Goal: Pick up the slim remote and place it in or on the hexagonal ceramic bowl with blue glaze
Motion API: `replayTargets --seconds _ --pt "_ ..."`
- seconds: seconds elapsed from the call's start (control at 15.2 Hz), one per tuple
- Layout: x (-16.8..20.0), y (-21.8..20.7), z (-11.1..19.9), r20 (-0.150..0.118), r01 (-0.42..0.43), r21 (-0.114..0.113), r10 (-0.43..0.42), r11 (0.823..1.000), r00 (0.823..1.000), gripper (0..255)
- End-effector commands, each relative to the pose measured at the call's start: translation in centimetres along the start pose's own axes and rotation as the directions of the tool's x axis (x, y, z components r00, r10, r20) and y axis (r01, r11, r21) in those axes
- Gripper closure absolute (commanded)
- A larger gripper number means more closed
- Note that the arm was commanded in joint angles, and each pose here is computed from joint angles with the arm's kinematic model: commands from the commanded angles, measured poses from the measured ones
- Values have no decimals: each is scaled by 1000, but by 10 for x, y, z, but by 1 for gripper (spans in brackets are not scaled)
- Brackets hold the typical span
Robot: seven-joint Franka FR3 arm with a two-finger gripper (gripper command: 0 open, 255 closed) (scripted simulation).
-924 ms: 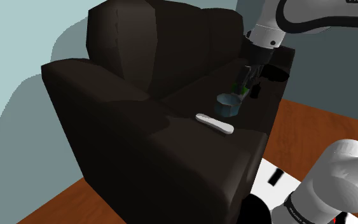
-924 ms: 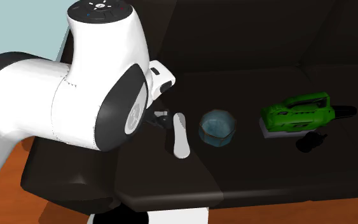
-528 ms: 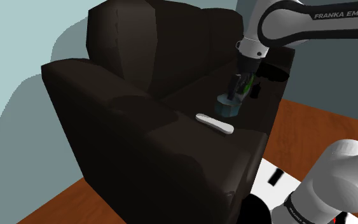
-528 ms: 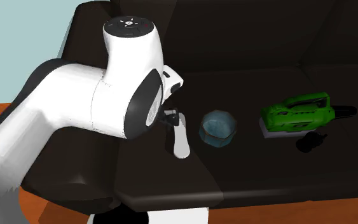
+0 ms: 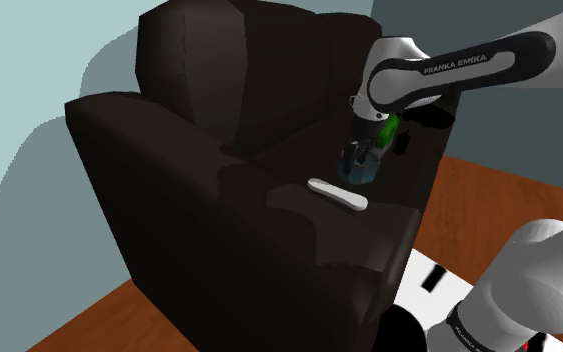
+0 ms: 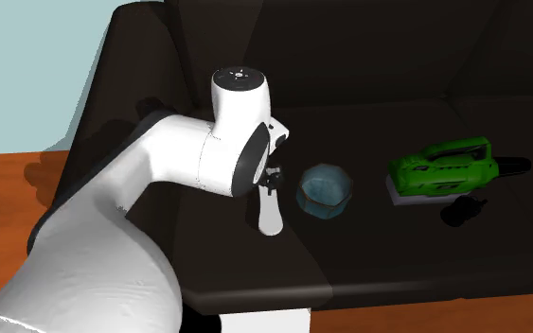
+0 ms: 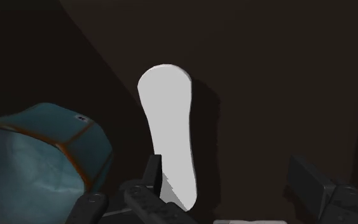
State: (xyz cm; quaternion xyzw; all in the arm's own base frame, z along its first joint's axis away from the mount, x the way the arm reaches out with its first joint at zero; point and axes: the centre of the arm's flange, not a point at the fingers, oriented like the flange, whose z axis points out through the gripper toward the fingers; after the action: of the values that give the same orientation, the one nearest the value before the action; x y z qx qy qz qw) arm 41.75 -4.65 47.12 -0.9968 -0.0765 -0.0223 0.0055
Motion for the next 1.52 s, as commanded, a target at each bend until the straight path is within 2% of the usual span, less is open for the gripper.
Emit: replayTargets --seconds 0.0,0.46,0.99,1.45 --pt "14 10 24 10 12 -5 -12 1000 1000 0" --pt "56 41 102 49 51 -19 -50 999 998 0" --pt "54 42 143 49 52 -19 -51 998 997 0" --pt "54 42 143 49 52 -19 -51 998 997 0"
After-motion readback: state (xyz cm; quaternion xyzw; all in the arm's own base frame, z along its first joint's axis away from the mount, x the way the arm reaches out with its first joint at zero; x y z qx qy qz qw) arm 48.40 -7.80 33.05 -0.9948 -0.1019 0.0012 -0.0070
